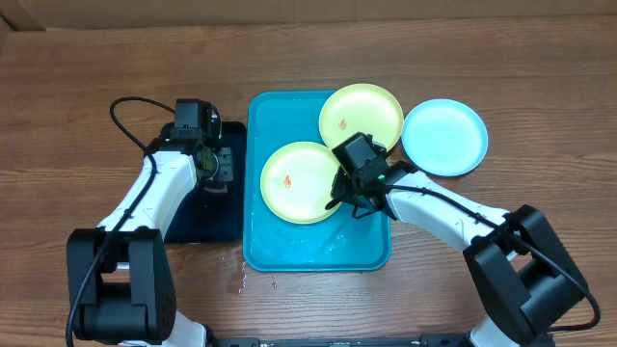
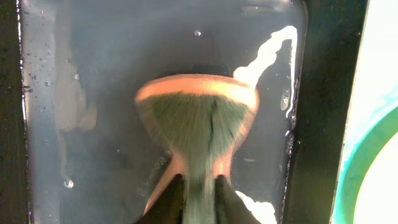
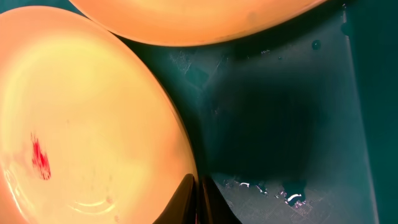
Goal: Clean dirty plates on tray and stack at the side
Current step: 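Lift the sponge with left gripper and hold it above black tray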
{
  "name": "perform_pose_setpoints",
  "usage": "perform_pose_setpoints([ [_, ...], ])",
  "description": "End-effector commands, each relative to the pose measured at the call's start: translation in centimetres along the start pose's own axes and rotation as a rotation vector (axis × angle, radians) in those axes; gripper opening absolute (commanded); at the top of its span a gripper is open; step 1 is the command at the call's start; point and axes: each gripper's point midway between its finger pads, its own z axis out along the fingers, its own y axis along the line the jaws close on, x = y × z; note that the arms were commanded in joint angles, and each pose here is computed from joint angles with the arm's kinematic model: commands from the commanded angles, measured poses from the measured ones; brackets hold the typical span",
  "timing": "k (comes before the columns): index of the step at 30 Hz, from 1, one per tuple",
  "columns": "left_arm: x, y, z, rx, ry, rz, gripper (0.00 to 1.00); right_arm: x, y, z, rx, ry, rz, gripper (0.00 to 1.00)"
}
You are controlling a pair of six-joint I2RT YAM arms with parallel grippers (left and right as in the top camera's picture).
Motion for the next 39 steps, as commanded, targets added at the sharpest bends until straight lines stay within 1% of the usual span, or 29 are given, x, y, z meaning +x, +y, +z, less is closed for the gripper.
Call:
perform_pose_setpoints([
  [1,0.3,-0.1,0.4,0.010,0.012,0.016,0.21,0.1,-0.5,0.4,0.024,-0.010,-0.001,0.05],
  [2,0.3,-0.1,0.4,0.010,0.012,0.014,0.22,0.1,-0.6,0.4,0.024,-0.010,0.000,0.05],
  [4,0.4,-0.1,0.4,0.010,0.012,0.008,0.30,0.2,-0.6,0.4,0.024,-0.010,-0.001,0.05],
  [6,0.3,-0.1,0.4,0.010,0.012,0.009,0.34,0.2,-0.6,0.4,0.024,-0.010,-0.001,0.05],
  [9,0.1,-0.1,0.4,0.011,0.000,0.009,0.36,0.2,-0.6,0.4,0.024,-0.010,-0.001,0.05],
  [16,0.1,-0.2,1.2,0.010,0.008,0.014,0.36,0.2,-0.6,0.4,0.024,-0.010,-0.004,0.05],
  [17,0.4,-0.2,2.0,0.009,0.023,0.014,0.35,0.2,-0.6,0.4,0.024,-0.010,-0.004,0.06],
  [18,0.7,-0.2,2.5,0.008,0.037,0.015,0.31,0.2,-0.6,0.4,0.024,-0.010,-0.004,0.06],
  [19,0.9,-0.2,3.0,0.007,0.050,0.016,0.23,0.2,-0.6,0.4,0.024,-0.010,-0.004,0.06],
  [20,1.3,-0.2,3.5,0.005,0.066,0.016,0.18,0.1,-0.6,0.4,0.024,-0.010,-0.004,0.06],
  [25,1.8,-0.2,4.5,0.003,0.093,0.018,0.04,0.1,-0.6,0.4,0.024,-0.010,-0.004,0.06],
  [28,0.9,-0.3,3.9,0.004,0.077,0.017,0.04,0.1,-0.6,0.4,0.024,-0.010,-0.004,0.06],
  [29,0.2,-0.3,3.2,0.005,0.064,0.017,0.04,0.2,-0.6,0.4,0.024,-0.010,-0.004,0.09],
  [33,-1.5,0.3,1.3,0.009,0.008,-0.005,0.04,0.2,-0.5,0.4,0.023,-0.010,-0.004,0.16],
  [39,-2.5,1.4,-0.6,0.048,-0.040,-0.049,0.04,0.1,-0.5,0.4,0.023,-0.010,-0.003,0.15],
])
